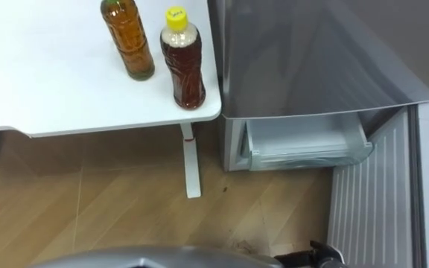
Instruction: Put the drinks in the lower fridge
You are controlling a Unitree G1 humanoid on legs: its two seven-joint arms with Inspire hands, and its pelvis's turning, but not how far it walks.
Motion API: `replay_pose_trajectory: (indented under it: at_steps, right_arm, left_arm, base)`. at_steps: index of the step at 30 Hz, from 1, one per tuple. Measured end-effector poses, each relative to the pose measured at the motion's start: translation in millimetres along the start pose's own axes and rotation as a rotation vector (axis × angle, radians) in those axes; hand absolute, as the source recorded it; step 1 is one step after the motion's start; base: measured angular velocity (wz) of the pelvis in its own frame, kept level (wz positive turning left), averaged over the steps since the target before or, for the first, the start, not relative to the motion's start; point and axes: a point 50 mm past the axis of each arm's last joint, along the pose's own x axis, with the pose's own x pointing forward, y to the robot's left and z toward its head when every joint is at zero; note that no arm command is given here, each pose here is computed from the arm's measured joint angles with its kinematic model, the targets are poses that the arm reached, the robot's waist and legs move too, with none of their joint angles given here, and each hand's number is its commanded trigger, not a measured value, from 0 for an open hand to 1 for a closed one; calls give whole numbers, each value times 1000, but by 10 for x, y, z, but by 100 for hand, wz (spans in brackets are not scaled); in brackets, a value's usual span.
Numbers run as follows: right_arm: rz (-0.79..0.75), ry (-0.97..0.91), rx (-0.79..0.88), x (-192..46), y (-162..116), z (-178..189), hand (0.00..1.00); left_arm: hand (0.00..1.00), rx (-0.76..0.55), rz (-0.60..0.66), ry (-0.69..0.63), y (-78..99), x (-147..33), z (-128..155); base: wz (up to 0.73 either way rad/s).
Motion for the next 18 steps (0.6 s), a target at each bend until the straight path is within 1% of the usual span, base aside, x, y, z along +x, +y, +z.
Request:
replay_pose_trajectory:
  at_steps: [9, 13, 14, 18]
  right_arm:
    - [3, 5, -17, 0, 17, -15, 0]
    - [5, 0, -18, 0, 20, -10, 0]
    - [6, 1, -10, -1, 20, -18, 0]
    - [9, -5, 0, 0, 37, -10, 0]
  left_arm:
    - [0, -26, 82, -25, 21, -5, -10]
    - [0, 7, 126, -43, 45, -11, 5]
    - [0, -5, 148, -56, 64, -14, 30]
    - [0, -128, 209, -83, 95, -23, 78]
  base:
    - [4]
    - [8]
    - [14]
    - [2]
